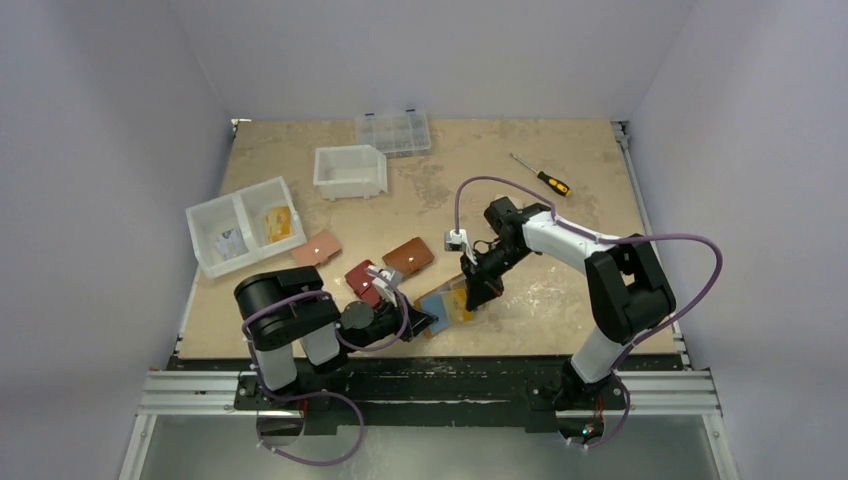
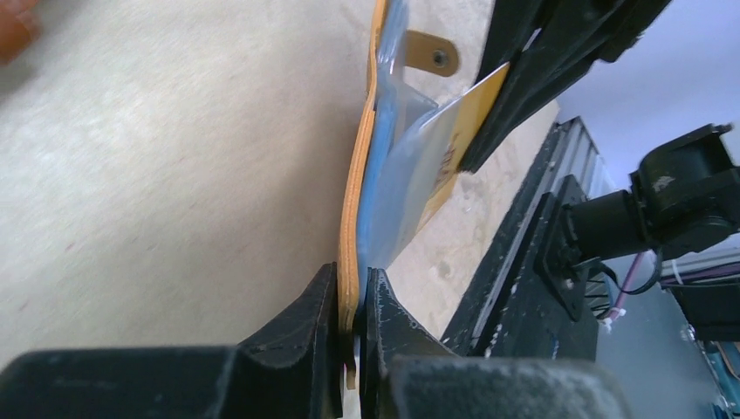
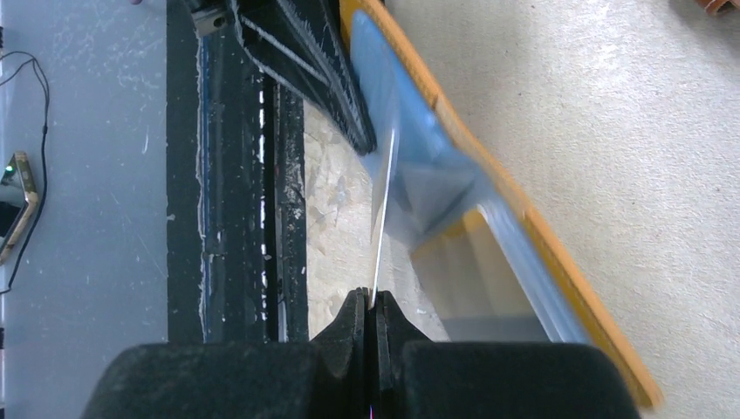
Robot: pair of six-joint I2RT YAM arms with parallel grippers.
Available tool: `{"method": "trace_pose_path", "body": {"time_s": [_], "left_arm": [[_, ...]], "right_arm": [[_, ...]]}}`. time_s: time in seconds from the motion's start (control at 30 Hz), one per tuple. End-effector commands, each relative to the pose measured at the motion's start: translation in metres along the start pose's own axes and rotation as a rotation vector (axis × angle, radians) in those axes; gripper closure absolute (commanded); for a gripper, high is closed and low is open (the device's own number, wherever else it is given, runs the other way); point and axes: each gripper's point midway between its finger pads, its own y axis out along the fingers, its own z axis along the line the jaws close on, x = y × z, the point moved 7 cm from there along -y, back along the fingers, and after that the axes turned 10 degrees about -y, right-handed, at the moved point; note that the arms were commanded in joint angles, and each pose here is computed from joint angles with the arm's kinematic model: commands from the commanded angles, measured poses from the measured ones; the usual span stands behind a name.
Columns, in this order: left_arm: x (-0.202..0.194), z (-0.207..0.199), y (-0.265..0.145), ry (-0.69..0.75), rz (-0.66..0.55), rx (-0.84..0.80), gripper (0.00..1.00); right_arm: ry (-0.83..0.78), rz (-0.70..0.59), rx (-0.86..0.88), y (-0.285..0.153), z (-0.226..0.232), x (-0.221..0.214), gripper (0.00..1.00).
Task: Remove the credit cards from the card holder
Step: Remove the credit card from the card holder.
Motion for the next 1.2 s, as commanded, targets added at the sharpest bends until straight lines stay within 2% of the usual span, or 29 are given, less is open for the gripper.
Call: {"method": "trace_pose_path", "body": {"time_s": [0.0, 0.33, 0.43, 0.7, 0.9, 1.07, 1.17], "left_arm": [[0.019, -0.014, -0.014, -0.043, -0.135, -0.108, 1.00], [0.012, 0.004, -0.017, -0.100, -0.103, -0.037, 1.00], [0.012, 0.006, -0.018, -0.119, -0.110, -0.016, 0.87], [0.013, 0.010, -0.019, -0.086, -0.064, 0.100, 0.61], [0.027, 0.005, -0.017, 0.052, 0.006, 0.337, 0.50], [0.052, -0.004, -0.038, 0.111, -0.048, 0.474, 0.44], [0.065, -0.011, -0.052, 0.123, -0.095, 0.497, 0.37]], "right_arm": [[-0.058, -0.044, -0.057, -0.008, -0.005, 0.018, 1.00], [-0.010, 0.000, -0.156, -0.014, -0.016, 0.009, 1.00], [-0.028, -0.029, -0.151, -0.019, -0.010, 0.012, 1.00], [-0.119, -0.065, -0.163, -0.030, 0.004, 0.022, 1.00], [-0.161, -0.088, -0.183, -0.037, 0.012, 0.027, 1.00], [-0.181, -0.114, -0.183, -0.043, 0.021, 0.031, 1.00], [-0.207, -0.126, -0.193, -0.046, 0.026, 0.033, 1.00]]}}
